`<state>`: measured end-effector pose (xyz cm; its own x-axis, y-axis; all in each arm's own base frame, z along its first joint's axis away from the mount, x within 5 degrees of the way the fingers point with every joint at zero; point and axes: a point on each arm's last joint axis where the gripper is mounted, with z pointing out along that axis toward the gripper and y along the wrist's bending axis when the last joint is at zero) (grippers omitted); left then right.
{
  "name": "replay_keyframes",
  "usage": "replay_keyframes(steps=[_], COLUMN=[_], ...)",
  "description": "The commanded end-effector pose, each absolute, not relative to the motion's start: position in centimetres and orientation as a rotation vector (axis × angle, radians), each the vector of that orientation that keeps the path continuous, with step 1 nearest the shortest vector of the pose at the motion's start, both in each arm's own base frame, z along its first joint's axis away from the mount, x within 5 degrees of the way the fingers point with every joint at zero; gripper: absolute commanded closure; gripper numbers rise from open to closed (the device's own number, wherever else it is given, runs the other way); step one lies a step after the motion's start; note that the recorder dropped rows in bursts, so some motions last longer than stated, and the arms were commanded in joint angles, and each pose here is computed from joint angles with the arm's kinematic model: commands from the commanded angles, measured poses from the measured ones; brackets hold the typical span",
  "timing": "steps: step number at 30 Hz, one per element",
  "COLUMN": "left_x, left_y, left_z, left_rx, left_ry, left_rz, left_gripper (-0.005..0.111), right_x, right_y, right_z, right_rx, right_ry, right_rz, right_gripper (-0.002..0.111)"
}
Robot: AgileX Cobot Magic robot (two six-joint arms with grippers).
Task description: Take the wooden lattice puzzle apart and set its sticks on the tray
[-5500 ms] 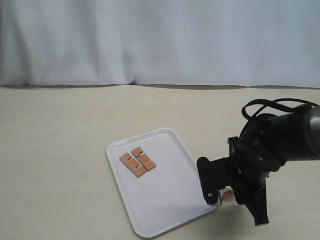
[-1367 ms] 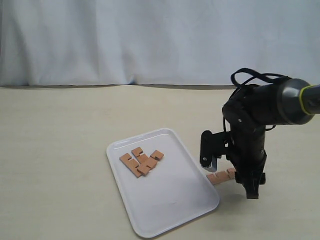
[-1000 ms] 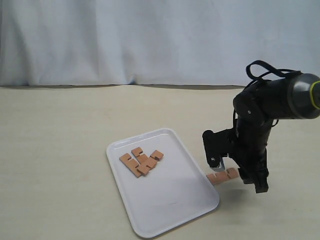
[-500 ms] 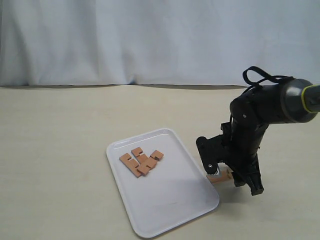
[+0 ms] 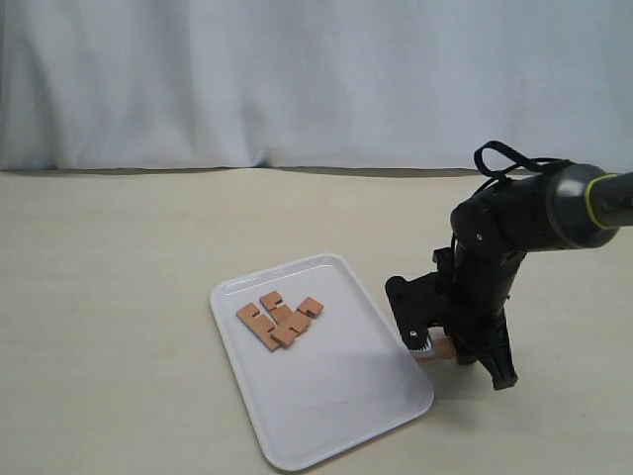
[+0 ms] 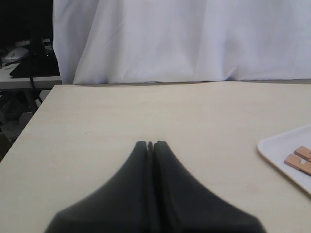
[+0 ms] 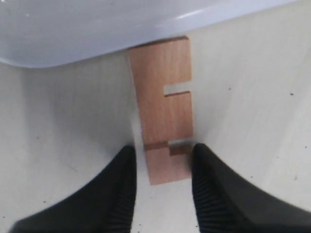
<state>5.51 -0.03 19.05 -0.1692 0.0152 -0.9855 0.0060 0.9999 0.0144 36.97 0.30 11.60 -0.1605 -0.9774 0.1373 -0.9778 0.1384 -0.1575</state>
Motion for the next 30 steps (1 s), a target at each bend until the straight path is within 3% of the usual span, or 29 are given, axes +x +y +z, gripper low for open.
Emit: replay_keyframes(steps=[1, 7, 14, 17, 21, 26, 28, 30], left_x=[5.5, 5.5, 5.5, 5.5, 5.5, 5.5, 5.5, 5.5], left_y=[0.0, 0.0, 0.0, 0.0, 0.0, 0.0, 0.0, 0.0], left_z=[19.1, 19.1, 19.1, 19.1, 19.1, 19.1, 19.0, 19.0], left_rx=[0.015, 0.015, 0.015, 0.015, 0.015, 0.015, 0.015, 0.015], left_ry=[1.733, 1.731, 1.733, 1.733, 1.733, 1.733, 1.735, 1.735], left_rz=[0.008, 0.008, 0.008, 0.008, 0.008, 0.008, 0.008, 0.008], left_gripper=[0.107, 0.107, 0.107, 0.107, 0.107, 0.107, 0.107, 0.107], right_x=[36.9, 36.6, 36.6, 36.7, 37.8, 38.8, 38.3, 37.9], right_y=[0.3, 0.2, 0.2, 0.2, 0.0, 0.1, 0.1, 0.3], right_z=[11.4, 11.5, 14.2, 14.4, 15.3, 16.4, 16.3, 16.2], right_rx=[2.035, 2.010, 1.981, 1.812, 1.364, 0.344, -0.045, -0.194], right_ry=[-2.364, -2.350, -2.451, -2.608, -2.980, -3.383, -3.372, -3.329], right_rz=[0.322, 0.297, 0.369, 0.378, 0.431, 0.342, 0.283, 0.229], right_gripper=[0.101, 0.104, 0.104, 0.104, 0.104, 0.101, 0.087, 0.072])
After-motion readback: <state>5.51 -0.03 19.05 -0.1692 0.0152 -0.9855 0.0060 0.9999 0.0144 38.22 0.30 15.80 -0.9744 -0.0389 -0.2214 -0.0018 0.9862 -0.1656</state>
